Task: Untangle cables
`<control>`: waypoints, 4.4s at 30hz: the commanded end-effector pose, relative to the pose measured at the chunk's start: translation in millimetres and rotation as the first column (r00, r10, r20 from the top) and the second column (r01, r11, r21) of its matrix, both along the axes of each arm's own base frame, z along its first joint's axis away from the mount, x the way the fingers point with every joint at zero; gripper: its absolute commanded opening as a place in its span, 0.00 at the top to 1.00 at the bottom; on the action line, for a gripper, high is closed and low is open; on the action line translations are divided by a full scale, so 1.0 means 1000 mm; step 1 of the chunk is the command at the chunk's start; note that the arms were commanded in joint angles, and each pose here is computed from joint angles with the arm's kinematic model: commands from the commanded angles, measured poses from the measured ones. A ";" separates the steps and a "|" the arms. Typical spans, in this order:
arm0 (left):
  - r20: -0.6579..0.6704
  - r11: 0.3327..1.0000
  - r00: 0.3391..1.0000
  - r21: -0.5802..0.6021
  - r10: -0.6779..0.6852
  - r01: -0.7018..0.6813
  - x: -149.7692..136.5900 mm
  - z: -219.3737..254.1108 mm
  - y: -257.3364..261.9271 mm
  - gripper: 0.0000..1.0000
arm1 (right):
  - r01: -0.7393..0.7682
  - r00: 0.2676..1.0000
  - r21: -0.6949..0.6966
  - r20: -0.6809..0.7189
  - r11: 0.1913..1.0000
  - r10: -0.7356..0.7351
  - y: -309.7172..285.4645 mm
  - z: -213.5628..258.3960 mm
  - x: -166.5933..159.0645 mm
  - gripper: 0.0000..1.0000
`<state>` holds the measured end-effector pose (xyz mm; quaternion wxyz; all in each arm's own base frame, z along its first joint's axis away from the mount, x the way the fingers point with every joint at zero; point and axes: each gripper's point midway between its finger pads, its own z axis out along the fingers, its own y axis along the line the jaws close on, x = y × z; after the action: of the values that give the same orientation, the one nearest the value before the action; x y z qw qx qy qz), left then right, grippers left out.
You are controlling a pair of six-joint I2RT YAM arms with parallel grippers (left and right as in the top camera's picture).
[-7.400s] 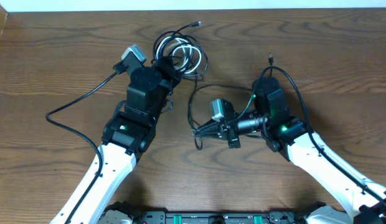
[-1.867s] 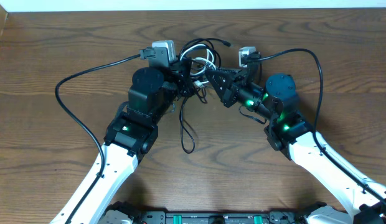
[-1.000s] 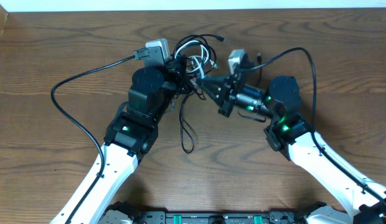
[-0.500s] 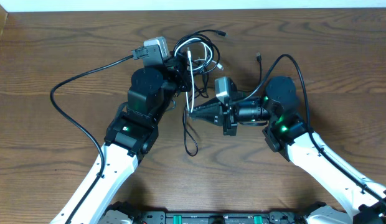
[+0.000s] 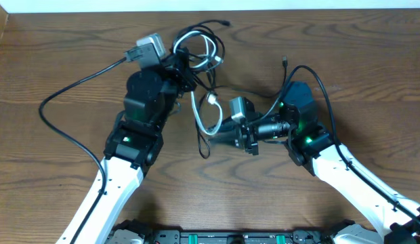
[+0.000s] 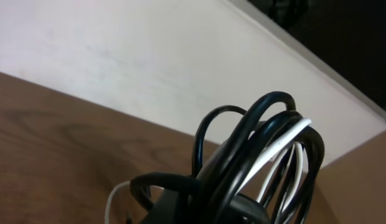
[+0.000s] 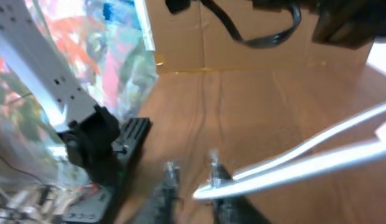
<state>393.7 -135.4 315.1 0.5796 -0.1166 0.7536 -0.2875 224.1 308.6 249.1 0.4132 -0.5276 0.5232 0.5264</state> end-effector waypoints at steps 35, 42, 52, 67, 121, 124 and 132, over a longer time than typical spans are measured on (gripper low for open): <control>0.130 0.864 0.890 0.334 -0.438 0.377 -0.043 0.021 -0.049 0.92 | 0.486 0.874 0.177 -0.089 0.856 -0.477 -0.070 0.062 0.112 0.11; 0.135 0.828 0.843 0.321 -0.521 0.460 -0.054 0.022 -0.062 0.93 | 0.473 0.881 0.164 -0.100 0.866 -0.463 -0.068 0.059 0.109 0.09; 0.131 0.793 0.803 0.311 -0.581 0.523 -0.062 0.021 -0.071 0.92 | 0.438 0.899 0.169 -0.087 0.883 -0.430 -0.065 0.060 0.103 0.14; 0.103 0.769 0.781 0.296 -0.616 0.567 -0.063 0.010 -0.079 0.88 | 0.365 0.929 0.220 -0.023 0.904 -0.369 -0.063 0.075 0.090 0.99; -0.095 0.749 0.832 -0.498 -0.547 0.436 -0.063 0.020 -0.112 0.17 | 0.726 0.643 0.267 -0.591 0.634 -0.487 -0.136 0.107 0.157 0.99; -0.084 0.750 0.836 -0.497 -0.542 0.437 -0.062 0.022 -0.112 0.17 | 0.719 0.644 0.263 -0.602 0.644 -0.473 -0.133 0.106 0.155 0.99; -0.078 0.774 0.866 -0.492 -0.495 0.398 -0.054 0.023 -0.106 0.17 | 0.684 0.654 0.256 -0.630 0.683 -0.419 -0.115 0.106 0.146 0.99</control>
<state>334.2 -243.6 330.9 0.3571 -0.0861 0.7308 -0.5753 374.0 186.8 352.3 0.5232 -0.0563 0.6121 0.5903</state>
